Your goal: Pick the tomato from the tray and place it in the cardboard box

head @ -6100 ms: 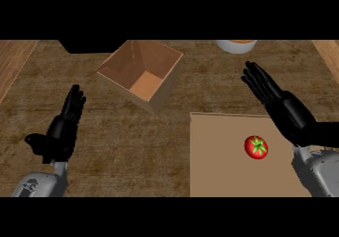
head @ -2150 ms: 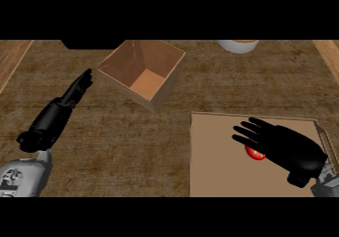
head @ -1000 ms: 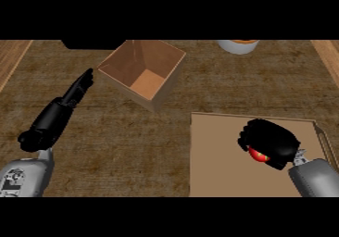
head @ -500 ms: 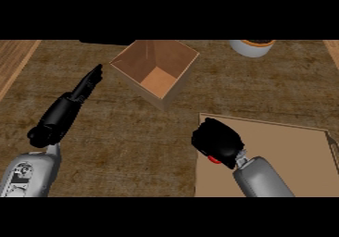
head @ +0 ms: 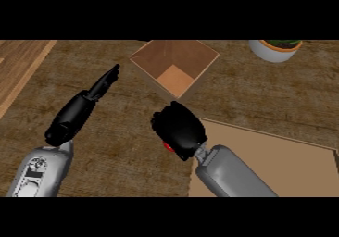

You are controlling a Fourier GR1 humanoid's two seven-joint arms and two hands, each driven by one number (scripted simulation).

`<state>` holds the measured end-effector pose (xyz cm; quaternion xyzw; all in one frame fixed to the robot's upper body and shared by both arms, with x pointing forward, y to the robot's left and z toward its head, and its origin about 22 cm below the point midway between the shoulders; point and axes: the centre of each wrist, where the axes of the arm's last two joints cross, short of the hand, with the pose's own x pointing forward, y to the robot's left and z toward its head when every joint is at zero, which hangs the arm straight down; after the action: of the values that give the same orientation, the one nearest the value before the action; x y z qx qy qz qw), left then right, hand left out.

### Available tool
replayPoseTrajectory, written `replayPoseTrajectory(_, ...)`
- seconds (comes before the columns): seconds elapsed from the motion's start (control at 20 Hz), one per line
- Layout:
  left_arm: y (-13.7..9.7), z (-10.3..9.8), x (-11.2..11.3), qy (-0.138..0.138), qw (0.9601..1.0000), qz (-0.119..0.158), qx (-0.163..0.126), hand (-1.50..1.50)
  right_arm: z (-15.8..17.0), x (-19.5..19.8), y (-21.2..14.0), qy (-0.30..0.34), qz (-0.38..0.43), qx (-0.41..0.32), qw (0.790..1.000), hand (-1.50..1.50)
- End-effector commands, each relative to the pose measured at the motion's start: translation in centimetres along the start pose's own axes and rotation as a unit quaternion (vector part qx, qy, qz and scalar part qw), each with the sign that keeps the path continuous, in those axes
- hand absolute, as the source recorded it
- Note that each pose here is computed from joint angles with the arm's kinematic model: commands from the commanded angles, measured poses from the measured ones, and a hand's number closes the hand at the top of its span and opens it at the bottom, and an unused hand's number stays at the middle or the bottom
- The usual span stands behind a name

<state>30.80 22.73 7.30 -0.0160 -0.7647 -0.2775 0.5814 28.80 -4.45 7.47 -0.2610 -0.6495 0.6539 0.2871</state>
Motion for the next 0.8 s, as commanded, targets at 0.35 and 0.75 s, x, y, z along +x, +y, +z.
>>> replayPoseTrajectory(0.35,0.3,-1.5,0.4,0.0,1.0,0.001,-0.002,0.0,-3.5,2.7,-8.5,0.158,-0.077,-0.193,0.965,1.5)
replayPoseTrajectory(0.75,0.4,-1.6,0.1,-0.001,1.0,-0.004,0.002,0.0,-7.4,2.7,-12.4,0.303,-0.121,-0.265,0.907,1.5)
